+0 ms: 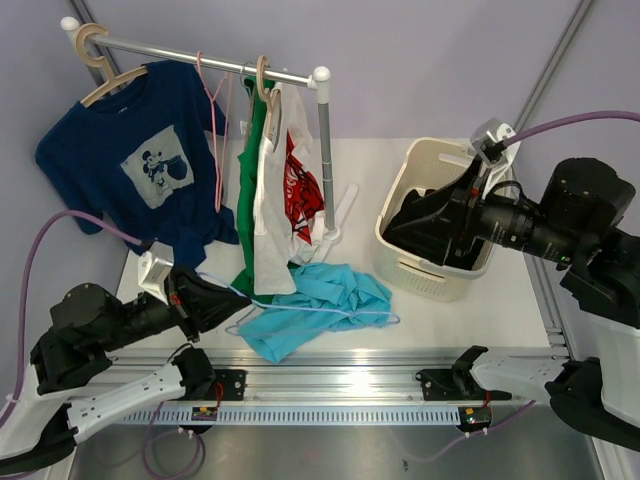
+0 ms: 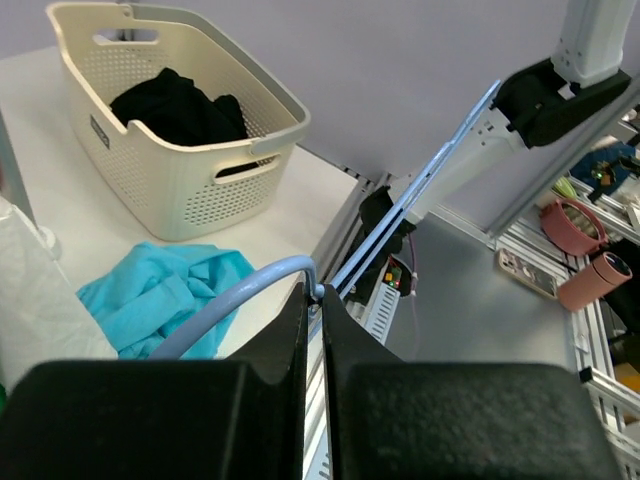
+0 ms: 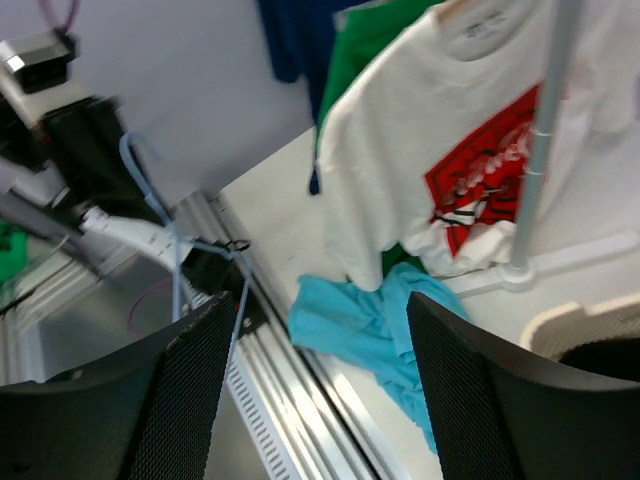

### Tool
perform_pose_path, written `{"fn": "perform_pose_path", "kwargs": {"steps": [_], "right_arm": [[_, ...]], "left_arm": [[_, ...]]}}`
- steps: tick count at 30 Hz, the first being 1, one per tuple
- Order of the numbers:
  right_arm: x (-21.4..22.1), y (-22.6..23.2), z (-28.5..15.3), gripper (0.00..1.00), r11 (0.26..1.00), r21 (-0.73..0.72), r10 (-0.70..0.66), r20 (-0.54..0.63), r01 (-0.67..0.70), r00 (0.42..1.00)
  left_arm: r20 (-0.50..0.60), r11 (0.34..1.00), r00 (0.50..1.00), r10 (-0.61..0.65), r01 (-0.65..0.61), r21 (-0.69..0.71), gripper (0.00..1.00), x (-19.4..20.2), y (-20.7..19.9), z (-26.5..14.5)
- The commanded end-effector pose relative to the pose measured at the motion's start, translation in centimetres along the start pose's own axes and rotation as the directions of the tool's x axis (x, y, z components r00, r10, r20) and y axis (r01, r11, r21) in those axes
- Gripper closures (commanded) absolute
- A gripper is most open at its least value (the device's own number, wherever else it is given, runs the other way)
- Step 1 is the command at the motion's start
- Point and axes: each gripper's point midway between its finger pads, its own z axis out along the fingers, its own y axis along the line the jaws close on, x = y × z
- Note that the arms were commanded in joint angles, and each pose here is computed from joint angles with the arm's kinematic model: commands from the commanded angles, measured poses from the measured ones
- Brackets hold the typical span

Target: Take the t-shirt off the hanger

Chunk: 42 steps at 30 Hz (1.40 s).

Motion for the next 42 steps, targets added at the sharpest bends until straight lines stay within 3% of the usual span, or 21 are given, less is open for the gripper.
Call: {"fn": "perform_pose_path", "kwargs": {"steps": [1,8,13,20,25,34,38,39,42], "right_arm": [[5.6,3.9,0.3,0.25,0.959,-0.276,-0.022,-0.28,-0.058,0.96],[12.8,2.8,2.9,0.28,0.956,-0.283,-0.065,-0.455,-0.076,0.888],[17.4,2.3,3.9,0.3,0.948,-0.317,-0.127,-0.492,-0.041,0.861],[20.1,2.1,4.7,0.4,0.964,-0.267,-0.157,-0.547,0.006,0.822],[21.2,1.8,4.8,0.54,0.965,-0.263,-0.163,-0.537,0.019,0.828],[22.1,1.6,4.4,0.6,0.972,-0.234,-0.131,-0.545,-0.001,0.828],[22.6,1.6,4.7,0.77,0.975,-0.22,-0.105,-0.552,-0.023,0.827],[22.4,1.6,4.8,1.0,0.976,-0.219,-0.102,-0.542,-0.023,0.834],[22.0,2.0,4.7,1.0,0.973,-0.23,-0.094,-0.523,-0.034,0.847]], "left_arm": [[-0.046,0.997,0.999,0.016,-0.013,0.077,1.0,1.0,-1.0,0.8],[-0.163,0.999,0.986,0.02,-0.024,-0.026,1.0,3.5,1.8,4.4],[-0.221,0.996,0.975,0.014,-0.032,-0.077,1.0,4.7,3.2,6.0],[-0.239,0.992,0.971,-0.019,-0.011,-0.123,1.0,4.9,3.9,7.0],[-0.249,0.99,0.968,-0.038,0.002,-0.144,1.0,5.0,4.2,7.4],[-0.218,0.989,0.975,-0.047,0.015,-0.147,1.0,4.2,3.9,7.0],[-0.203,0.989,0.977,-0.059,0.03,-0.145,1.0,3.6,3.6,6.9],[-0.2,0.989,0.978,-0.061,0.032,-0.146,1.0,3.5,3.6,6.9],[-0.183,0.99,0.981,-0.066,0.041,-0.138,1.0,2.9,3.2,6.8]]}}
